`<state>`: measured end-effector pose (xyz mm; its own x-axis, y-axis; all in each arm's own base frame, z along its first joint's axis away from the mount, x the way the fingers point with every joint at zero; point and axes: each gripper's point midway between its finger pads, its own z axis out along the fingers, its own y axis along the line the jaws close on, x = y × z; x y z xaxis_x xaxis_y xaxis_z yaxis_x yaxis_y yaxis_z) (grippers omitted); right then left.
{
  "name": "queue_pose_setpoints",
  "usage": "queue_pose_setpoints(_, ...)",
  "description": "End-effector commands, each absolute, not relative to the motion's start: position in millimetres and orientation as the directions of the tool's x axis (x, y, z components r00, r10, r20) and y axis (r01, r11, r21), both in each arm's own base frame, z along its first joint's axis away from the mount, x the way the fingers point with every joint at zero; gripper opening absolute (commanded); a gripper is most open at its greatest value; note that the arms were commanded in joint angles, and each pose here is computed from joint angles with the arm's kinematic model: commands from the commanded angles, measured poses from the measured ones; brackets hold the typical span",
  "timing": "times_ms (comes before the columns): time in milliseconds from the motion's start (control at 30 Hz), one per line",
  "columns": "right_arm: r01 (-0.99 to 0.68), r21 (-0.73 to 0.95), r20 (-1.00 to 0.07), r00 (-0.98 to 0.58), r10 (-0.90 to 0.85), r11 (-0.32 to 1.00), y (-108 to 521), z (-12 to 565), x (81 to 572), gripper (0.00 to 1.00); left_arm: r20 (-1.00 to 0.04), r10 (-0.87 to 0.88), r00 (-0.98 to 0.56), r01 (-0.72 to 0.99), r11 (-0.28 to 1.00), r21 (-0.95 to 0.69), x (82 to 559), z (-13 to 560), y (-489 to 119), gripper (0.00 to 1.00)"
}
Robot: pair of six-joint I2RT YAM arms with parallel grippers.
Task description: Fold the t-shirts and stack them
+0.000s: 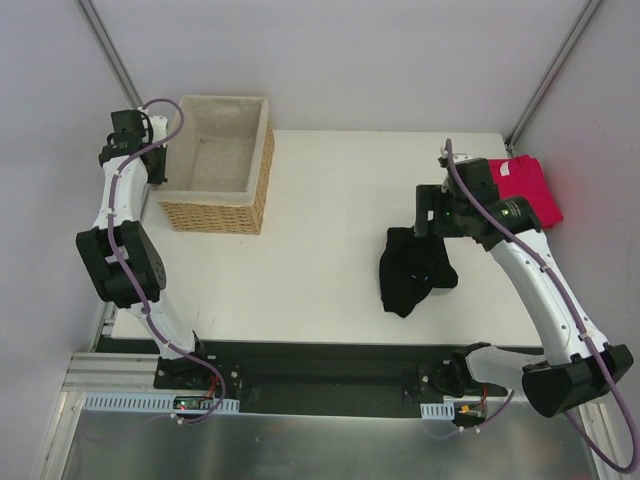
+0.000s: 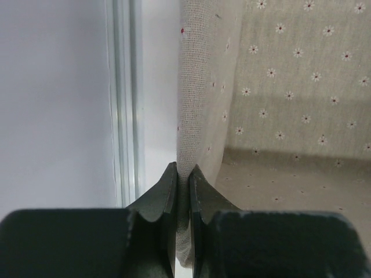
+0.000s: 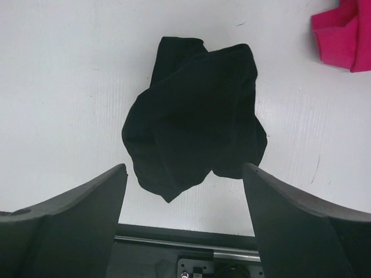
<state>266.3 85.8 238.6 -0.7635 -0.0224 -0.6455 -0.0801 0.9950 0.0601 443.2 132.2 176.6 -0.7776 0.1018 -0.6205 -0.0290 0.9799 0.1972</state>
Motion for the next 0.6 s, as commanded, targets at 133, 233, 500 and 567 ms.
queue_pose_setpoints(133,-0.189,0.050,-0.680,-0.726,-0.105,0.981,118,258,271,0.84,-0.784,0.104,-0.612,-0.124,0.966,0.226,457,241,170,0.17)
queue_pose_setpoints(233,-0.200,0.063,-0.675,-0.731,-0.106,0.978,124,256,268,0.84,-0.808,0.093,-0.582,-0.126,0.971,0.202,455,252,166,0.41)
queue_pose_setpoints(500,-0.237,0.064,-0.690,-0.712,-0.129,0.969,134,258,260,0.83,-0.878,0.048,-0.476,-0.102,0.989,0.109,441,294,140,0.76)
queue_pose_setpoints(567,-0.237,0.067,-0.693,-0.710,-0.126,0.969,135,259,258,0.83,-0.905,0.010,-0.425,-0.053,0.998,0.036,434,310,119,0.78)
